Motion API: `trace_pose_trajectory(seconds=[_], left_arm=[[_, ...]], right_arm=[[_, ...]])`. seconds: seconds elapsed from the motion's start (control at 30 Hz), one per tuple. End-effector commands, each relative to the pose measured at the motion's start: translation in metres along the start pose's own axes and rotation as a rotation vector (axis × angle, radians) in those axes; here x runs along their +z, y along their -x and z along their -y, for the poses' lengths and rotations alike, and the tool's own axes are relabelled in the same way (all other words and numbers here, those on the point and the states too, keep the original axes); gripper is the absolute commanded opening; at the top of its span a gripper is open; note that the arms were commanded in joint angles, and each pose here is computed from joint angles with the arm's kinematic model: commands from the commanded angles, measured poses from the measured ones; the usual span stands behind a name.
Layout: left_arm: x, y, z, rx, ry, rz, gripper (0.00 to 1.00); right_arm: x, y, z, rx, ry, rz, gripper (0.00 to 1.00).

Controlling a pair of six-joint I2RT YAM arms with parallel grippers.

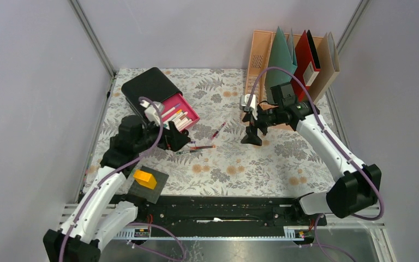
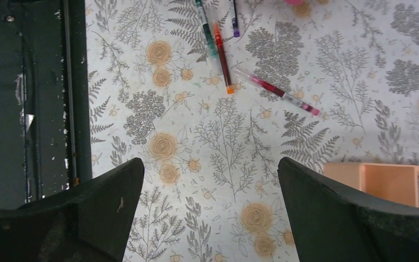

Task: Organize the desk
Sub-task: Close the drawer in the storage box.

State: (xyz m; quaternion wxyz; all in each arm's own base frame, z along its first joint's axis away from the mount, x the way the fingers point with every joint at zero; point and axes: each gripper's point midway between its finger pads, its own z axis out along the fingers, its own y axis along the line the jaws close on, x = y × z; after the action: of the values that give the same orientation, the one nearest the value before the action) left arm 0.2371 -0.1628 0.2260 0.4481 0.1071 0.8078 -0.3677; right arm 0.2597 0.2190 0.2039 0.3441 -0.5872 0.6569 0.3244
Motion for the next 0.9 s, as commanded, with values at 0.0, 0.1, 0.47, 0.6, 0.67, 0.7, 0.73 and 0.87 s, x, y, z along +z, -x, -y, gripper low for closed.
trace_pose_trajectory(seconds=[0.0, 0.1, 0.47, 0.6, 0.67, 0.7, 0.73, 0.87], left_arm=[[0.017, 0.009, 0.018, 0.104, 0.03, 0.003, 0.88], [0.035, -0.005, 0.028, 0.145, 0.051, -0.062, 0.82], [0.079, -0.06, 0.007, 0.378, 0.313, -0.31, 0.39], [0.088, -0.08, -0.027, 0.444, 0.448, -0.391, 0.21], [0.092, -0.081, -0.039, 0.483, 0.499, -0.402, 0.16], [0.094, -0.082, -0.043, 0.507, 0.516, -0.409, 0.13], [0.097, -0.08, -0.048, 0.532, 0.538, -0.404, 0.13], [0.107, -0.074, -0.062, 0.627, 0.593, -0.385, 0.12]], right_arm=[[-0.003, -0.002, 0.001, -0.019, -0.053, -0.009, 1.0], [0.001, -0.012, -0.004, -0.021, -0.028, -0.014, 1.0], [0.009, -0.025, -0.003, 0.008, -0.006, -0.034, 1.0], [0.009, -0.027, -0.001, 0.013, -0.011, -0.035, 1.0], [0.01, -0.028, -0.001, 0.015, -0.01, -0.036, 1.0], [0.01, -0.028, -0.001, 0.016, -0.011, -0.036, 1.0], [0.01, -0.029, -0.001, 0.018, -0.01, -0.037, 1.0], [0.01, -0.03, 0.0, 0.019, -0.012, -0.04, 1.0]])
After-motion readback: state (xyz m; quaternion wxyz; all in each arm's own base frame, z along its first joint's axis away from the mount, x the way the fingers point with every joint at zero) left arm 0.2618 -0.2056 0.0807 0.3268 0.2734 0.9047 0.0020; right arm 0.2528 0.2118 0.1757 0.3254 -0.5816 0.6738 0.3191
